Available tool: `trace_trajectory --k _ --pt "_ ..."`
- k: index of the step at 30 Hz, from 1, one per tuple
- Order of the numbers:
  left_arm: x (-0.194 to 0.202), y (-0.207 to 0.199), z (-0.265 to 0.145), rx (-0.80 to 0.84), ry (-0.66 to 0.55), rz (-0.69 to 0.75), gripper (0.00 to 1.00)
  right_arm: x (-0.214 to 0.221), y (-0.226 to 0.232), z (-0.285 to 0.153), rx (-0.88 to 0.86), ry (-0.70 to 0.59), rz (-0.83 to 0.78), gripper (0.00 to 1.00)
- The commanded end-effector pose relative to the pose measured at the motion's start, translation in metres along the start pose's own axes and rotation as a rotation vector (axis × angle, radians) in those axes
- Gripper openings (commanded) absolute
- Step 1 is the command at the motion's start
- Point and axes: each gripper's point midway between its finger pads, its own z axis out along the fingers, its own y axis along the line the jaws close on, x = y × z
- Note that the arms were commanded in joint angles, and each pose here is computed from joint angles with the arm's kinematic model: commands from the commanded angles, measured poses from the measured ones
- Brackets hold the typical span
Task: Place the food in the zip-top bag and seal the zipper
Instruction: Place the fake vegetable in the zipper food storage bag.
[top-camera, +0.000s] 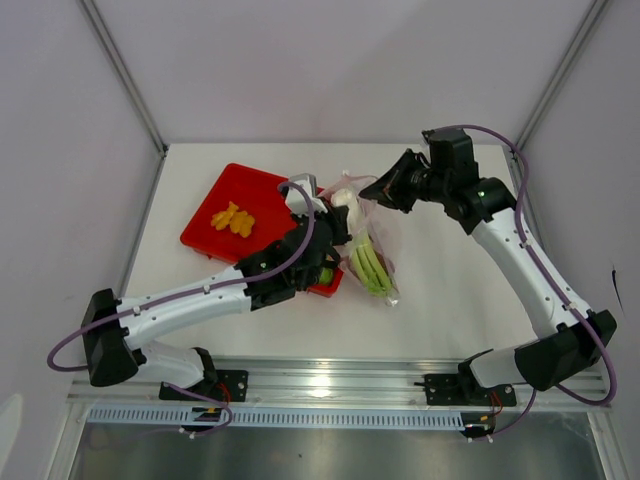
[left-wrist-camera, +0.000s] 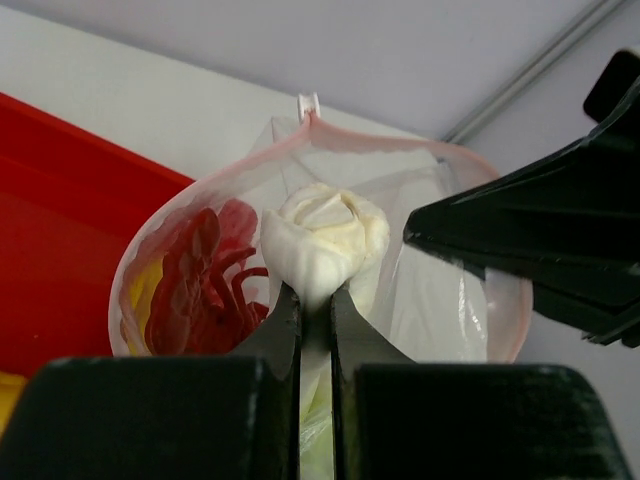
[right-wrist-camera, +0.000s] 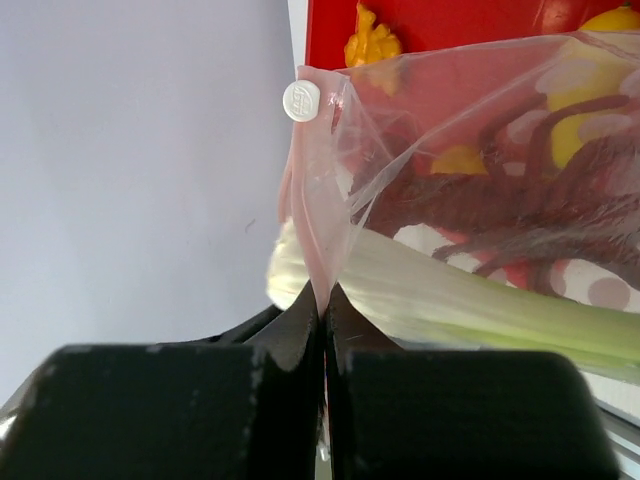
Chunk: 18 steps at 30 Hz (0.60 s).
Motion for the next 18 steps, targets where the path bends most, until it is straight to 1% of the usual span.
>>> trace_trajectory --k 1,3,4,5,6,8,9,10,12,13,14,16,18 --pt "0.025 0.003 -0.007 0.039 0.106 -0.033 0.01 -0.006 0.025 -0.01 -0.096 -0.029 -0.035 0.0" --pt "0.03 0.006 -0.006 0.043 0.132 -0.037 0.01 -0.007 0.024 -0.011 -0.094 -0.033 -0.041 0.0" --pt "0.031 0.008 -0.004 0.051 0.16 -0.058 0.07 -0.006 0.023 -0.012 -0.093 -0.033 -0.043 0.0" --pt "0.035 0.011 -0.003 0.056 0.183 -0.055 0.1 -0.007 0.022 -0.012 -0.089 -0.034 -0.046 0.0" --pt "0.035 0.015 -0.001 0.057 0.192 -0.058 0.21 -0.006 0.021 -0.013 -0.085 -0.034 -0.048 0.0" --pt "0.033 0.017 -0.005 0.081 0.201 -0.057 0.37 -0.006 0.019 -0.013 -0.079 -0.032 -0.053 0.0" --pt "0.03 0.018 -0.007 0.091 0.191 -0.035 0.55 -0.006 0.017 -0.013 -0.074 -0.031 -0.055 0.0" --pt "0.018 0.017 -0.012 0.105 0.166 -0.04 0.64 -0.005 0.015 -0.014 -0.071 -0.028 -0.067 0.0" --pt "0.006 0.02 -0.015 0.116 0.142 -0.026 0.78 -0.003 0.01 -0.012 -0.06 -0.017 -0.078 0.0" --pt "0.002 0.021 -0.018 0.13 0.142 0.002 0.84 0.0 0.005 -0.012 -0.048 -0.007 -0.086 0.0" --pt "-0.012 0.016 -0.025 0.155 0.134 -0.012 0.86 0.001 0.001 -0.011 -0.038 -0.003 -0.114 0.0" --pt "-0.027 0.02 -0.028 0.154 0.147 -0.028 0.87 0.004 -0.013 -0.012 0.009 0.006 -0.136 0.0" --pt "-0.048 0.023 -0.032 0.155 0.128 -0.045 0.89 0.002 -0.025 -0.013 0.055 -0.013 -0.195 0.0"
